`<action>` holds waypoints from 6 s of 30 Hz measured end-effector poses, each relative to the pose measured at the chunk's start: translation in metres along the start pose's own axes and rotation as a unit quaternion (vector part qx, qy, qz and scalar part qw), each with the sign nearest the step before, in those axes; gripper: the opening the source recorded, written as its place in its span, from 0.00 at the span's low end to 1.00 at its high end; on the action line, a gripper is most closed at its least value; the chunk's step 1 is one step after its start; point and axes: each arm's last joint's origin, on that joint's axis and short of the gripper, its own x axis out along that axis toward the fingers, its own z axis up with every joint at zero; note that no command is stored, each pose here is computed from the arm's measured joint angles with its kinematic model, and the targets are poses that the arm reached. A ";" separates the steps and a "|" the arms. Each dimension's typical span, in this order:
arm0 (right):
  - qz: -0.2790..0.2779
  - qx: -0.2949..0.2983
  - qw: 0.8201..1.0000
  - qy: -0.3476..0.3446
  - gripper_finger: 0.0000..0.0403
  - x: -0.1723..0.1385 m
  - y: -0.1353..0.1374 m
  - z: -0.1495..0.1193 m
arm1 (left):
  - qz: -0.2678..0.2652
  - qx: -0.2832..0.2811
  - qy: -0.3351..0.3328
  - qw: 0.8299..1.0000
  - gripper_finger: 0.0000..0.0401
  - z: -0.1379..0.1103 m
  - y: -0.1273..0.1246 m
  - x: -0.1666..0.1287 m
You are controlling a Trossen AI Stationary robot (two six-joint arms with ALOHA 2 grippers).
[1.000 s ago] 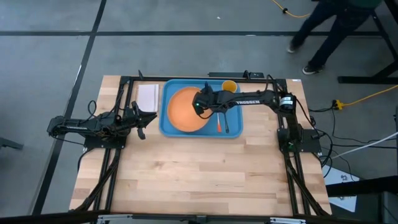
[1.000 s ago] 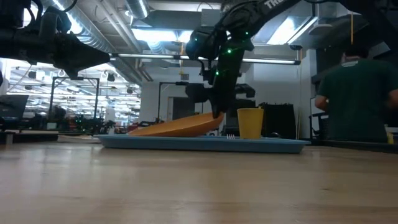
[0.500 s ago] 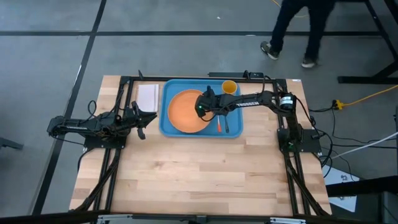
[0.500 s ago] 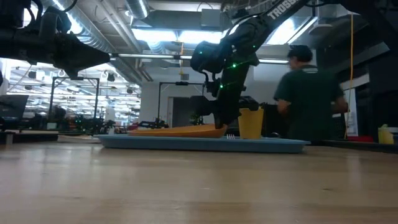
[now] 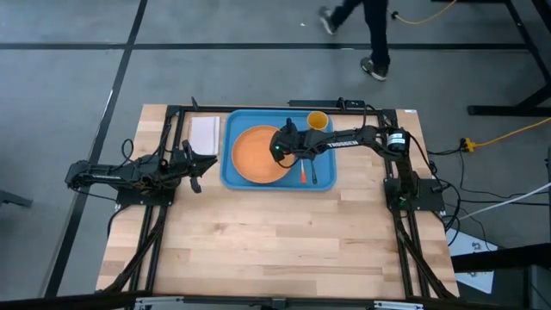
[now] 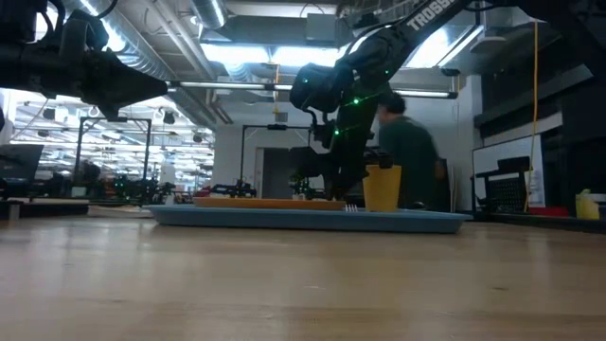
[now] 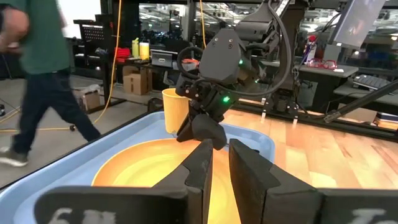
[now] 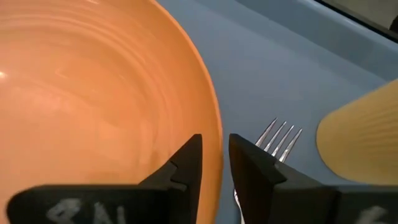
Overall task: Pick and place plate/cup/fork/spoon on tray
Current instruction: Return to Home Position
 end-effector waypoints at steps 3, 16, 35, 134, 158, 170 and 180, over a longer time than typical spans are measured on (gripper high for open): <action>-0.002 -0.004 1.000 -0.004 0.21 0.000 0.000 0.000 | 0.000 0.000 0.000 1.000 0.12 0.000 0.000 0.000; -0.033 -0.023 0.991 -0.125 0.21 -0.045 0.019 0.031 | 0.000 0.000 0.000 1.000 0.12 0.000 0.000 0.000; 0.233 -0.001 0.966 -0.113 0.21 -0.109 0.065 0.061 | 0.000 0.000 0.000 1.000 0.12 0.000 0.000 0.000; 0.569 -0.211 0.690 -0.394 0.21 -0.231 -0.210 -0.080 | 0.000 0.000 0.000 1.000 0.12 0.000 0.000 0.000; 0.605 -0.193 0.636 -0.438 0.21 -0.184 -0.235 -0.158 | 0.000 0.000 0.000 1.000 0.12 0.000 0.000 0.000; 0.622 -0.189 0.633 -0.420 0.21 -0.172 -0.231 -0.169 | 0.000 0.000 0.000 1.000 0.12 0.000 0.000 0.000; 0.637 -0.195 0.616 -0.421 0.21 -0.170 -0.227 -0.175 | 0.000 0.000 0.000 1.000 0.12 0.000 0.000 0.000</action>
